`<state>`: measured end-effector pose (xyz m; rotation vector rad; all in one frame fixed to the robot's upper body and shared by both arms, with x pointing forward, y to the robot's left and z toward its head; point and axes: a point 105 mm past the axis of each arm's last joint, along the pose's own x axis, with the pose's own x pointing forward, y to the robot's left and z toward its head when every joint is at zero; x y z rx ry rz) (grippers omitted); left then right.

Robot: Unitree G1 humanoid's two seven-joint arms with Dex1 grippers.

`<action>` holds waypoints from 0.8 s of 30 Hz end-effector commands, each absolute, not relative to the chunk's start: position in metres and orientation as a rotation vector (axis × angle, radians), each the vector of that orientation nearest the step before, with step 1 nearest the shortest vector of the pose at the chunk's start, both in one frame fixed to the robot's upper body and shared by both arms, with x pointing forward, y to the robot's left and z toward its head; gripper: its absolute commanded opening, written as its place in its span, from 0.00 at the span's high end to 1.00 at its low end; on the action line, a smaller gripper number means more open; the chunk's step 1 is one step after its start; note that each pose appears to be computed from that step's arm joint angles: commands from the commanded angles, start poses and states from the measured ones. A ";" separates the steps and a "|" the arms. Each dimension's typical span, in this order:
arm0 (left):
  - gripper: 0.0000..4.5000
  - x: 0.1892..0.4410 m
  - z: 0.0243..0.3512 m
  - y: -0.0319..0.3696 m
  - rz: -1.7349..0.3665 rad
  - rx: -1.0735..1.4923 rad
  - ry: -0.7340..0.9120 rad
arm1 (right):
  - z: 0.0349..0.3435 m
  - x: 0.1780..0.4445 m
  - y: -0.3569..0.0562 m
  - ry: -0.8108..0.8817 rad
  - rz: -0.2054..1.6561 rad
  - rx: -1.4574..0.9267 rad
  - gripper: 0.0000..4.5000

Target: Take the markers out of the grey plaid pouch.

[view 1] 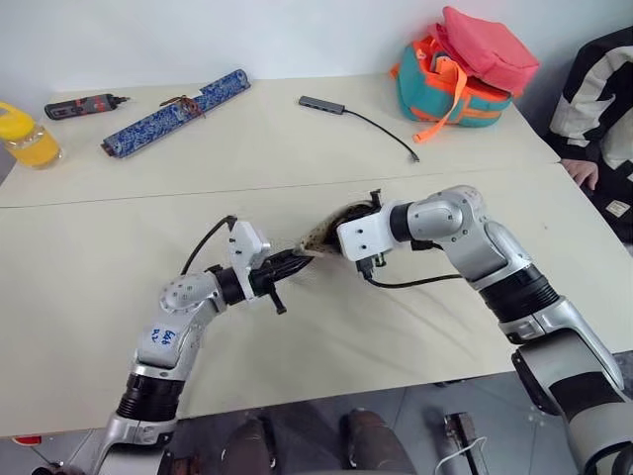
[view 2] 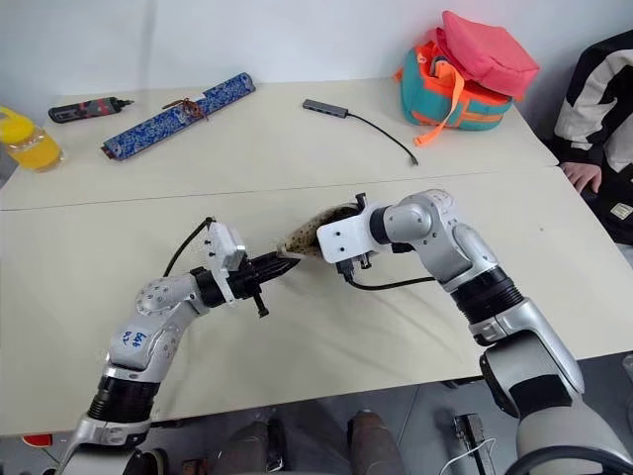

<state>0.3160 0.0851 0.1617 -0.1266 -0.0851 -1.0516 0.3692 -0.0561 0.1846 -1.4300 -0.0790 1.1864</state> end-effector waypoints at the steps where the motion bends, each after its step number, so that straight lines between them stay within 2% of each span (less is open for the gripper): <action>1: 1.00 0.304 0.163 0.080 -1.151 -0.182 -0.018 | 0.197 0.365 -0.054 -0.050 1.216 -1.428 0.74; 8: 1.00 0.291 0.144 0.088 -1.182 -0.335 0.198 | 0.212 0.356 -0.061 0.035 1.237 -1.406 0.74; 11: 1.00 0.295 0.146 0.093 -1.138 -0.332 0.160 | 0.200 0.354 -0.059 0.057 1.266 -1.431 0.74; 15: 1.00 0.306 0.171 0.095 -1.090 -0.337 -0.004 | 0.179 0.365 -0.044 0.055 1.260 -1.403 0.74; 18: 1.00 0.311 0.178 0.097 -1.066 -0.318 -0.065 | 0.182 0.377 -0.036 -0.016 1.196 -1.423 0.74; 21: 1.00 0.312 0.176 0.099 -1.051 -0.342 -0.053 | 0.179 0.383 -0.034 -0.028 1.177 -1.437 0.74; 24: 1.00 0.313 0.161 0.102 -1.031 -0.313 -0.005 | 0.172 0.382 -0.032 -0.017 1.198 -1.429 0.74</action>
